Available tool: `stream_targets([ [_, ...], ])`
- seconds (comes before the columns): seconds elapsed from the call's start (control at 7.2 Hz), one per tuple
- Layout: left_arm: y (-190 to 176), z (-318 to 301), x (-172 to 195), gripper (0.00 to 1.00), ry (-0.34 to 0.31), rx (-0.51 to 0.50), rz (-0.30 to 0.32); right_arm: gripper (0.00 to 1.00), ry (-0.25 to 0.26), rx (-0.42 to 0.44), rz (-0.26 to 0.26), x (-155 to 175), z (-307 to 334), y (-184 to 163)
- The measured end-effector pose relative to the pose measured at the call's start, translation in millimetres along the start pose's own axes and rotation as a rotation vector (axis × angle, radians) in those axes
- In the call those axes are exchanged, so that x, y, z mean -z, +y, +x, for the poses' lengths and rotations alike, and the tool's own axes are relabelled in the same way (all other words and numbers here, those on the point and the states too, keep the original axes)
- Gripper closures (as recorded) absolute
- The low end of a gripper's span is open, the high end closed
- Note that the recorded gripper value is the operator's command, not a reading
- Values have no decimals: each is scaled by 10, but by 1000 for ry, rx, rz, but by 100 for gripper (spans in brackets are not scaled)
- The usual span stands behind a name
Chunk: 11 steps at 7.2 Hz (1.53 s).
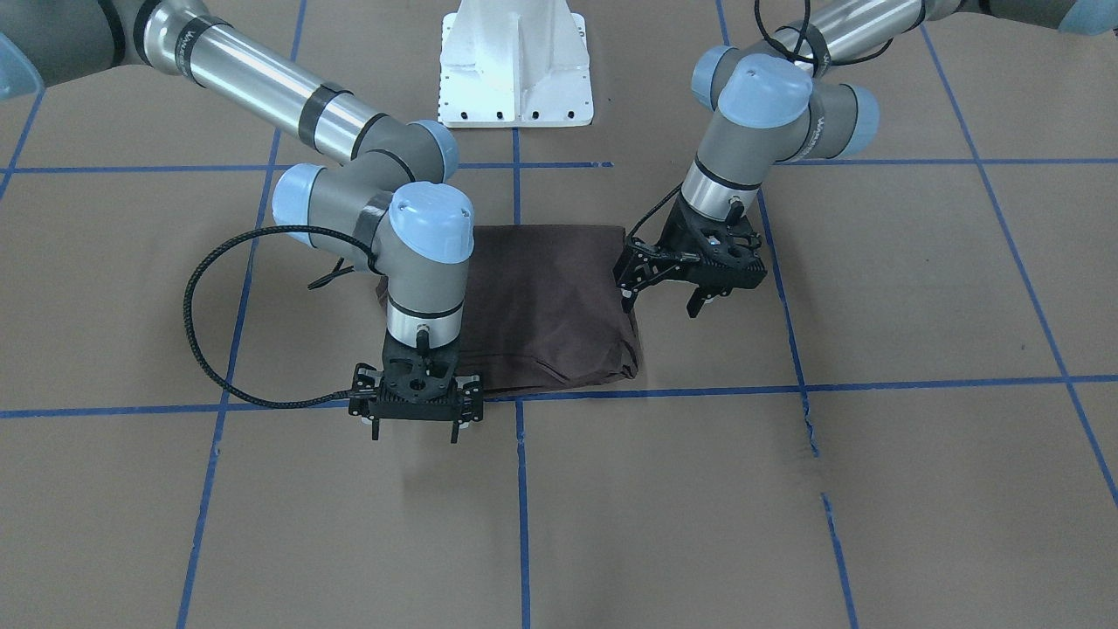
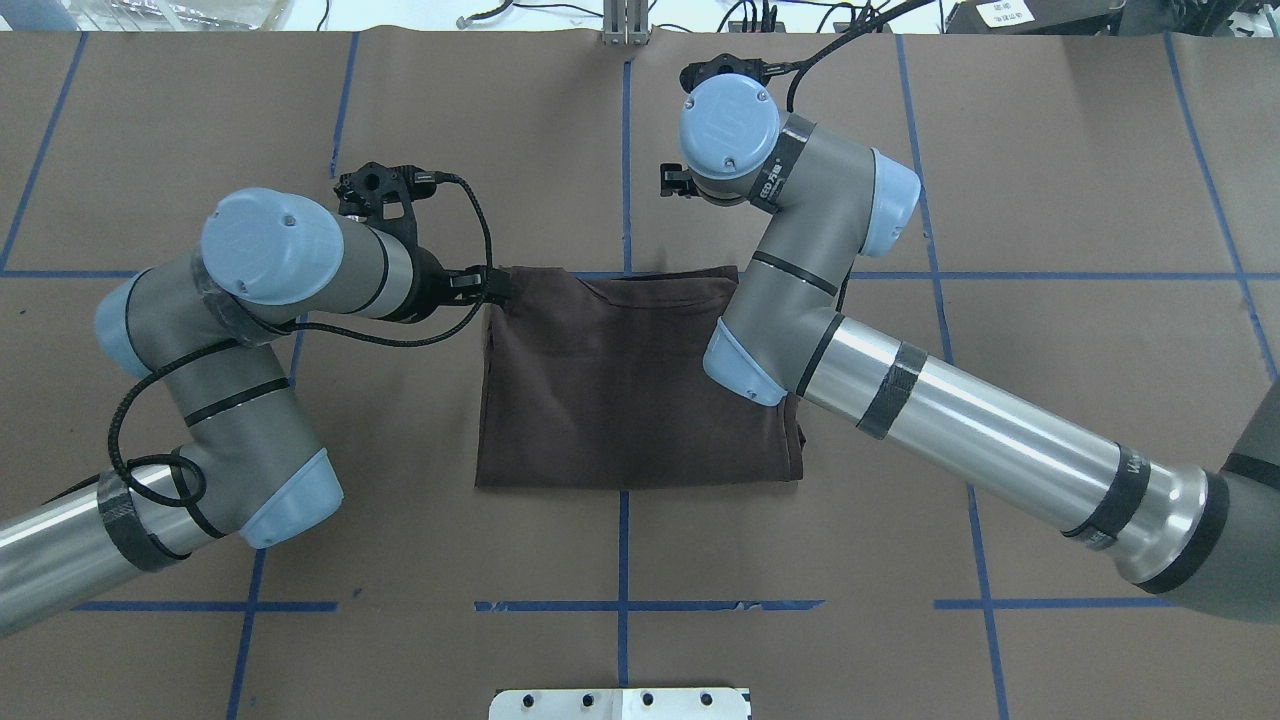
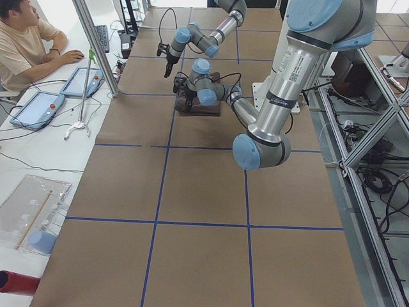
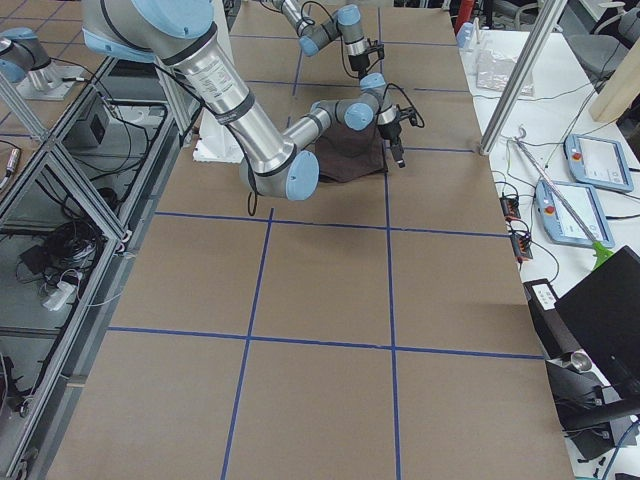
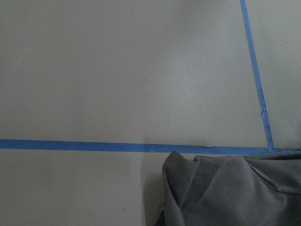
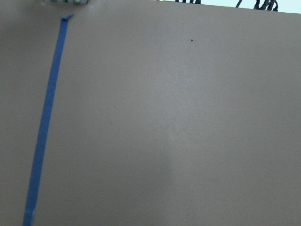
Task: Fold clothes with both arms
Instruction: 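Open the left gripper and raise it off the folded shirt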
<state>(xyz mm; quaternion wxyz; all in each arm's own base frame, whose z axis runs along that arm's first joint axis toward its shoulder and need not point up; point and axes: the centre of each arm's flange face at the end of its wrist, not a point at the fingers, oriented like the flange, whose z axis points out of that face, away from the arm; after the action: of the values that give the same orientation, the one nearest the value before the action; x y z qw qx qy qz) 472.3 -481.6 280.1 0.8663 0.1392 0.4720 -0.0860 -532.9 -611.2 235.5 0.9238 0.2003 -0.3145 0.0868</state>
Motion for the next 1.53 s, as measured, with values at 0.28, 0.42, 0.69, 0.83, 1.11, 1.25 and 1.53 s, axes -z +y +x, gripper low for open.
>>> stream_targets([
  [0.28,-29,316,-300,0,-56,18,-21,0,-52,-10,-38,135,69,-74],
  [0.42,-42,400,-472,0,-88,20,-19,0,-60,-11,-41,159,104,-65],
  [0.69,-55,360,-715,0,-137,21,-23,0,-66,-11,-42,175,169,-32],
  [0.83,-65,304,-811,0,-160,19,-19,0,-64,-11,-43,169,188,-22],
  [1.11,-162,137,-953,0,-213,-8,14,0,-64,-11,-43,162,200,-16],
  [1.25,-255,28,-986,0,-240,-23,33,0,-62,-11,-44,149,214,-9],
  [1.53,-446,-161,-989,0,-284,-79,72,0,-56,-11,-48,105,260,15],
])
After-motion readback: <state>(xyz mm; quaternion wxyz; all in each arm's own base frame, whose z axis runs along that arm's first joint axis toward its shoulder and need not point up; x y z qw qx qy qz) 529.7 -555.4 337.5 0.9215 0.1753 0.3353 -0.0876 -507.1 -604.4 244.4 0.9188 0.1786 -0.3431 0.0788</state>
